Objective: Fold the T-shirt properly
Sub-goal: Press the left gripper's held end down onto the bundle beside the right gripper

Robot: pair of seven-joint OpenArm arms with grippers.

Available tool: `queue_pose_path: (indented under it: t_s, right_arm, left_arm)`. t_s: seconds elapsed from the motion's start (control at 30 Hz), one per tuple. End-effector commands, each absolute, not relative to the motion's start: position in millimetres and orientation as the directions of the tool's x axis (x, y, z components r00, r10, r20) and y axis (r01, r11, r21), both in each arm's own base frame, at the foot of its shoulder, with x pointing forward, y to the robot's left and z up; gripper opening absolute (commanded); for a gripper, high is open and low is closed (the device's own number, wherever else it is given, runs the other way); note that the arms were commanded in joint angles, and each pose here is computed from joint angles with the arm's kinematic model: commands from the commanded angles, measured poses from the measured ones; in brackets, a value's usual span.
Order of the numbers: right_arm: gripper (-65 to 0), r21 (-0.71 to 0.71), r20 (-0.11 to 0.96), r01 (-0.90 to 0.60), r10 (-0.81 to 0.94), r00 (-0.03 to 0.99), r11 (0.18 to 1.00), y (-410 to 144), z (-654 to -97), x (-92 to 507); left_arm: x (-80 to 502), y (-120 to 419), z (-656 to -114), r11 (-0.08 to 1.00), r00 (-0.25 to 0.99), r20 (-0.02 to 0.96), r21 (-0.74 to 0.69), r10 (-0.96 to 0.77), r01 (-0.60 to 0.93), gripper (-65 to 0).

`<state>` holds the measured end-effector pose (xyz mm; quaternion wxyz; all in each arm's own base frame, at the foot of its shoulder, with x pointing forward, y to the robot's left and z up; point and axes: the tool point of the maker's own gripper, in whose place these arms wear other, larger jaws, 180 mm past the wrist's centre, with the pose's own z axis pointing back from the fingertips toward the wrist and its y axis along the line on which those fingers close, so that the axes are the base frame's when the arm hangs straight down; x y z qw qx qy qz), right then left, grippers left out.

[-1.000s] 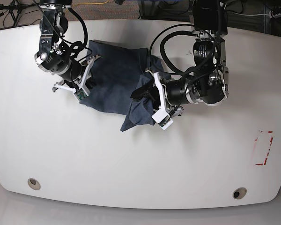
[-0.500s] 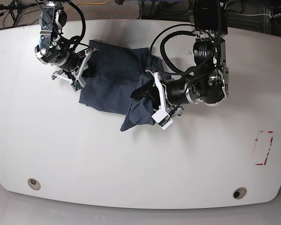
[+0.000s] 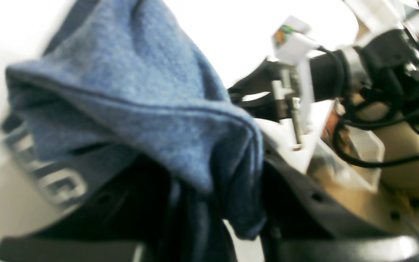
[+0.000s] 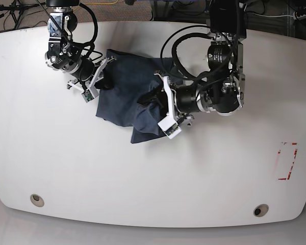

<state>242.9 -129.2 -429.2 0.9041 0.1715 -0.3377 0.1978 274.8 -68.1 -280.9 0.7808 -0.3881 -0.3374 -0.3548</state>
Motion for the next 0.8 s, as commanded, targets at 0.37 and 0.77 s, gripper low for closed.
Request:
queue_pose_path:
  t_s: [0.37, 0.77]
  right_arm:
    - [-59.8, 0.194, 0.622, -0.496, 0.285, 0.729, 0.846, -112, -443, 228]
    - [-59.8, 0.193, 0.623, -0.497, 0.286, 0.728, 0.846, -112, -442, 228]
  left_arm:
    - [272, -103, -282, 0.363, 0.563, 0.795, -0.467, -0.228, 0.806, -54.9]
    - [269, -106, -302, 0.36, 0.627, 0.748, -0.535, -0.22, 0.764, -54.9]
